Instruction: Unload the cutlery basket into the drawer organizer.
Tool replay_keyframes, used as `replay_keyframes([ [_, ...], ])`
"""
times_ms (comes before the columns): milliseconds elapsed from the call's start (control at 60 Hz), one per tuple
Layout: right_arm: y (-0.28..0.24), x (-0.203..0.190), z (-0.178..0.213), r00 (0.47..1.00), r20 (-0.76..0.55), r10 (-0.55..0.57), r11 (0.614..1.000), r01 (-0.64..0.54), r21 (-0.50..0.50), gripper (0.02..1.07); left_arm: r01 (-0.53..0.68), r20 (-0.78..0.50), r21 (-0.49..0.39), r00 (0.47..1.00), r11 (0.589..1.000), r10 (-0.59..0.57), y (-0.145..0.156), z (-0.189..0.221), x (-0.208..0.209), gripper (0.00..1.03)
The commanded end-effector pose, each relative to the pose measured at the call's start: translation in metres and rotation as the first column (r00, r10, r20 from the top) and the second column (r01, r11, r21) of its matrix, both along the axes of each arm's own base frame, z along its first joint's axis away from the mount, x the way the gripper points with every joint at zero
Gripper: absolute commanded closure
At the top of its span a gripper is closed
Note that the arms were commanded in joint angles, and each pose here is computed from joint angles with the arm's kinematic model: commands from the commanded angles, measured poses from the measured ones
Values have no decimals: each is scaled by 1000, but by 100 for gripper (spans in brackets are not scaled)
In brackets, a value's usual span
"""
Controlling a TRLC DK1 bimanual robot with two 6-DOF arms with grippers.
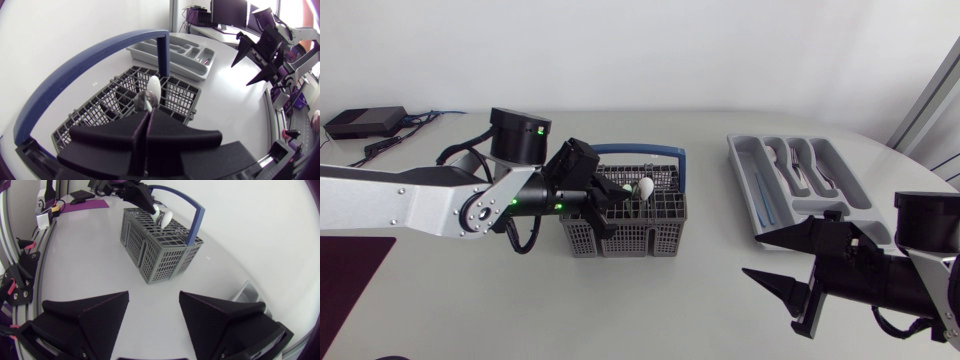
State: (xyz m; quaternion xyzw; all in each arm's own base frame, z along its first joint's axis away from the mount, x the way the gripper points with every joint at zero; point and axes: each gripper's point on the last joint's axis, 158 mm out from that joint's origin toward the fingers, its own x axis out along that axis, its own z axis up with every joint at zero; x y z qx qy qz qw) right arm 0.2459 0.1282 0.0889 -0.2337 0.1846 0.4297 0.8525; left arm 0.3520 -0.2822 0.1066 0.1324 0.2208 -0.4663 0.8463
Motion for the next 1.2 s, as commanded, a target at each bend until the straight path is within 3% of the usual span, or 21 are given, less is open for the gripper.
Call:
replay_keyframes([
  [0, 3, -7, -9, 1000, -29, 10, 1000, -10, 6, 34, -16, -2, -7, 1000, 1000, 16, 7, 3, -4, 100],
  [1183, 4, -16, -2, 1000, -4, 17, 1000, -17, 2, 34, -28, -40, -77, 999, 997, 25, 4, 50, -12, 100],
])
